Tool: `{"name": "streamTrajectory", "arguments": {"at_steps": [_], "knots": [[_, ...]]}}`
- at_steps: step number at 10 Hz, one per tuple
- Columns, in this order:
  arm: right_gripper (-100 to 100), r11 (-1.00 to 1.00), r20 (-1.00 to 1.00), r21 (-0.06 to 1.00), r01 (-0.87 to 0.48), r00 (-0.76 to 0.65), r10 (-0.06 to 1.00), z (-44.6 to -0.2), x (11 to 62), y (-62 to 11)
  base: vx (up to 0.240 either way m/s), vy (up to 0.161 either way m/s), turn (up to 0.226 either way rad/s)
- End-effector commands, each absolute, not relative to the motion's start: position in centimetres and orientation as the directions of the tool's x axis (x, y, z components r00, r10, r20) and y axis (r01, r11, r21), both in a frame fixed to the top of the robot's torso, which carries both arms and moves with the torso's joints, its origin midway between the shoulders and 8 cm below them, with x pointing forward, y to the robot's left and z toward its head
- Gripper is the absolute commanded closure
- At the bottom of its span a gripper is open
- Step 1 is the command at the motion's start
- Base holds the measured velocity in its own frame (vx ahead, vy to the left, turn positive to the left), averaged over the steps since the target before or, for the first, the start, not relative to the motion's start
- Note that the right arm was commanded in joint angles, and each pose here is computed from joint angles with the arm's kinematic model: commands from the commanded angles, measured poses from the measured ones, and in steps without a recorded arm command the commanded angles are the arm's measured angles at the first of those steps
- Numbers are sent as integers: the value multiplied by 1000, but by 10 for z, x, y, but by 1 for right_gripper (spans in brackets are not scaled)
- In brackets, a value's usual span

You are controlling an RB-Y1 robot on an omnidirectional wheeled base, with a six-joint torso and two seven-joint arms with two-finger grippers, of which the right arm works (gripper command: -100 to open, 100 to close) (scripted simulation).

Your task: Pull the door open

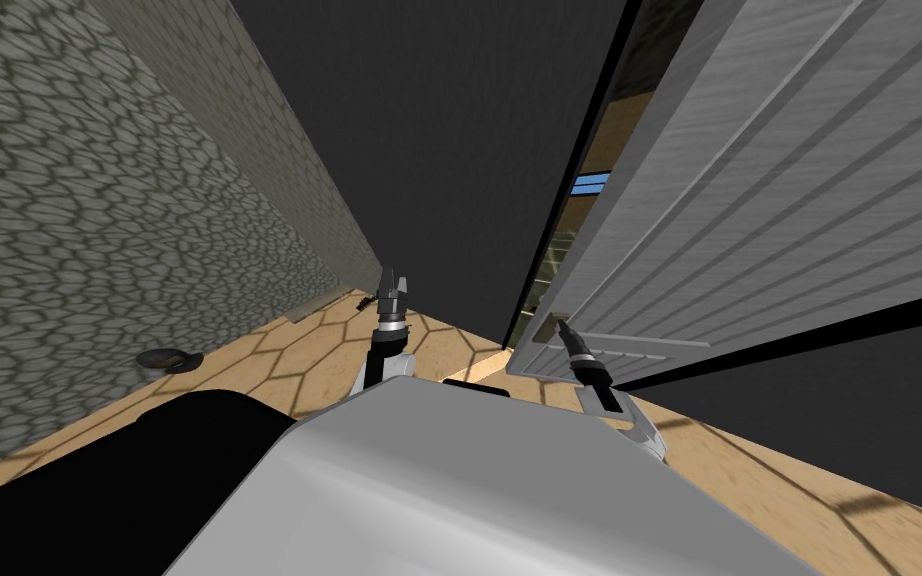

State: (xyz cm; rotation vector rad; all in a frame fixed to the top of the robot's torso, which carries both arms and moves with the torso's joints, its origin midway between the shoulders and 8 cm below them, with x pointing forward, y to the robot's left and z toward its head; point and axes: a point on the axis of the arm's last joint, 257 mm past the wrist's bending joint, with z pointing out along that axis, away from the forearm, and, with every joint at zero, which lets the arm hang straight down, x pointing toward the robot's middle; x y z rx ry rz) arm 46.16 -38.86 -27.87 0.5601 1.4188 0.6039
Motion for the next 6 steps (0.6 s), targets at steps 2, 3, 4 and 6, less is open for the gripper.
{"name": "streamTrajectory", "arguments": {"at_steps": [2,3,4,6], "knots": [[100,626,-623,777,-68,64,780,-274,465,-384,-68,-42,86],[100,613,-610,787,-69,63,790,-274,465,-384,-59,-44,68],[100,560,-556,826,-72,66,829,-273,467,-384,-62,-39,50],[100,493,-489,867,-77,69,870,-272,468,-383,-56,-28,54]]}}
